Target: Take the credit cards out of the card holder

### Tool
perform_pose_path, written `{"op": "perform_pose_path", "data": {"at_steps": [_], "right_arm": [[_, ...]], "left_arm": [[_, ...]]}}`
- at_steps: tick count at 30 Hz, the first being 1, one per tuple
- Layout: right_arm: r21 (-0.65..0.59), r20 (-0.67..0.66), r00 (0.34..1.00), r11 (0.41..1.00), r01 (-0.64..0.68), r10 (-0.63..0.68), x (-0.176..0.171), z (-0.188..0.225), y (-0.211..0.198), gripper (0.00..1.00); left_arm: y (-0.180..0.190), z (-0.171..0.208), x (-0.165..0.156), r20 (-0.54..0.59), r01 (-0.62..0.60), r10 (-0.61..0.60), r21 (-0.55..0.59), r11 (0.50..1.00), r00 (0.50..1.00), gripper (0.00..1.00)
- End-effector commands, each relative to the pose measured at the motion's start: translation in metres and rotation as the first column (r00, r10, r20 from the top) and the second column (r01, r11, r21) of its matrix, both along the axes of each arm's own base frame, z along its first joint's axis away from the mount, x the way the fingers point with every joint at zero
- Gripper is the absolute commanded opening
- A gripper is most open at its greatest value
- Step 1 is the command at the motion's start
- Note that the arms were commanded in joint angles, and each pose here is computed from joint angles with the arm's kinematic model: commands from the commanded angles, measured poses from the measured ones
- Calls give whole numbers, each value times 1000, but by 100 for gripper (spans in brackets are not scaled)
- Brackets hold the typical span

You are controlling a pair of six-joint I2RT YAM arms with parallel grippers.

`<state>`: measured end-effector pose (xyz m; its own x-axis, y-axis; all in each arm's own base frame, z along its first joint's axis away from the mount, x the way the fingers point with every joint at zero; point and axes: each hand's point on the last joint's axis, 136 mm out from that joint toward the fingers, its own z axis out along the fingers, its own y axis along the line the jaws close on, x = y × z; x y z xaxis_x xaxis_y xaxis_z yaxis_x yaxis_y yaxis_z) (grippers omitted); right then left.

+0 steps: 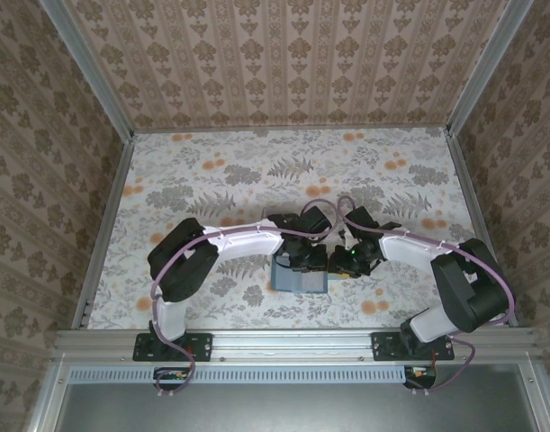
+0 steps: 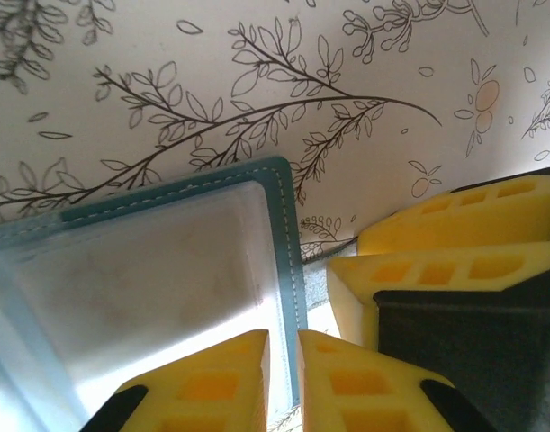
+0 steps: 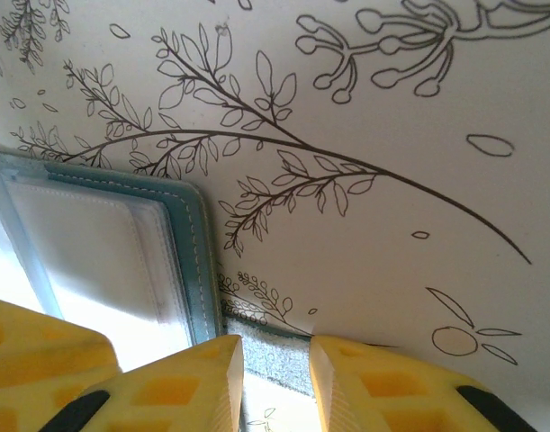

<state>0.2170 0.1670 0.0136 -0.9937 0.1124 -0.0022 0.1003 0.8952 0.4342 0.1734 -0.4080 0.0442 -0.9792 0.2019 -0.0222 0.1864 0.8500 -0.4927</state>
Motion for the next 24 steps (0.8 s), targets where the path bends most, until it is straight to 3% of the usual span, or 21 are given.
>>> {"op": "perform_pose_path", "data": {"at_steps": [1,6,13,24], "right_arm": [[-78,-68,998,997,-5,0,-17,-21,-16,29],[-80,-71,997,997,-4,-2,-18,-22,-17,29],[-78,-72,997,997,-7,2,-18,-22,-18,29],[-74,-69,998,997,-8,3,-16,-20,-17,29]], "left_arm": [[3,-20,-6,-59,-13,14,17,1000,998,16],[9,-32,-9,-78,-20,24,49,999,997,20],[46,-34,-8,-30,12,-5,244,970,1000,34],[75,-19,-2,39,69,-98,469,880,994,42]]}}
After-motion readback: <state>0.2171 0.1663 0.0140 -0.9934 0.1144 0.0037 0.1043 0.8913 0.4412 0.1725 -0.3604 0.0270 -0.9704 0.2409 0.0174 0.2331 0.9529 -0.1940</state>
